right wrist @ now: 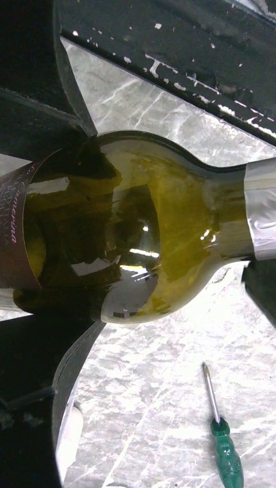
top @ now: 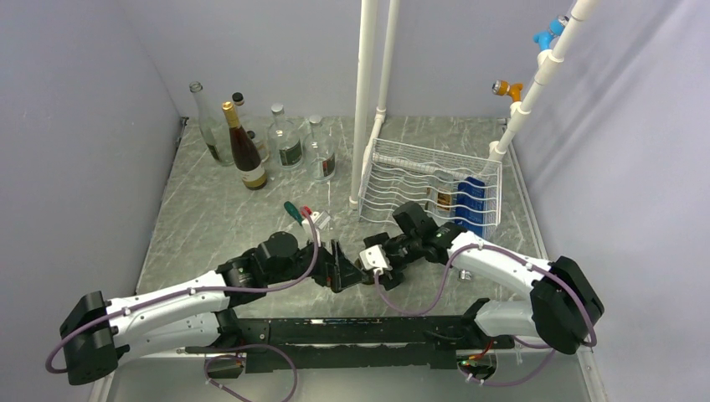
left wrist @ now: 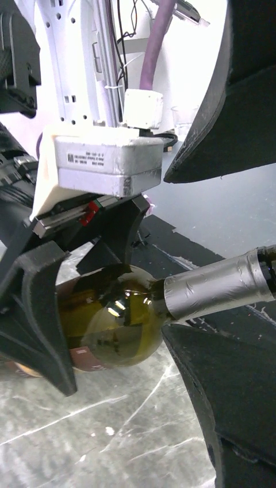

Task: Take the wine bottle off the wine rack
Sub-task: Pick up the wine bottle from the wine rack.

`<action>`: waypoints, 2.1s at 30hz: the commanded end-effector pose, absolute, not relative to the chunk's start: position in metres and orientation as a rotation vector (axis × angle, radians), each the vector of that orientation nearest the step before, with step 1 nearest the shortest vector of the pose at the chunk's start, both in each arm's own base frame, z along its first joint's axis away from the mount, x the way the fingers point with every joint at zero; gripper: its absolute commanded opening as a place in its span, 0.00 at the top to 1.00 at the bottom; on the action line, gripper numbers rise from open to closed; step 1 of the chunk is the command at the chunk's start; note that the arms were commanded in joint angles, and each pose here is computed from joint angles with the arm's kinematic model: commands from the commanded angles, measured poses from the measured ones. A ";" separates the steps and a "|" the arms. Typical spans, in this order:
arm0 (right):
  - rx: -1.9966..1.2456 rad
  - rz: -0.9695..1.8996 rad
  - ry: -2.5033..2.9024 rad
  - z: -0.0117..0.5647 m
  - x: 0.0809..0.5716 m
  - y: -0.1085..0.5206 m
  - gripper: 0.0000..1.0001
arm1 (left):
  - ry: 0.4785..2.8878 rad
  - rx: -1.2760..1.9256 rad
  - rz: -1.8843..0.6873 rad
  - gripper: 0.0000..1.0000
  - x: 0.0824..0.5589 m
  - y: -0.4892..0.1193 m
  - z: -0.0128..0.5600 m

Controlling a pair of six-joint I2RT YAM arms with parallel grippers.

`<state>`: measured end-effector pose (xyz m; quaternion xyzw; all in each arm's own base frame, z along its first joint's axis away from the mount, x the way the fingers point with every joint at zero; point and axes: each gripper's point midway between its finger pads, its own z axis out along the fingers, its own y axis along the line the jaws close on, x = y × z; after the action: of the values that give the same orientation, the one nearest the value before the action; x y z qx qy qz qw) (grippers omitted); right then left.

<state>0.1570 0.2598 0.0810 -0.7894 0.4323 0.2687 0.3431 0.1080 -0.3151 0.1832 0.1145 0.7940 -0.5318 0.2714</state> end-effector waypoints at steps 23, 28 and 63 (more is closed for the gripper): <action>-1.844 0.885 1.024 0.148 0.160 0.272 0.86 | 1.356 0.480 -1.327 0.01 0.129 -0.289 0.281; -1.794 0.929 1.053 0.156 0.163 0.271 0.87 | 1.194 0.524 -1.269 0.01 0.126 -0.280 0.289; -1.650 1.096 1.112 0.173 0.169 0.266 0.87 | 0.783 0.663 -1.200 0.03 0.133 -0.334 0.301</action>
<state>0.1636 0.2538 0.1344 -0.6536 0.5056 0.4212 0.3739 0.1424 -0.3370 0.2418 0.3353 0.4431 -0.5047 0.6607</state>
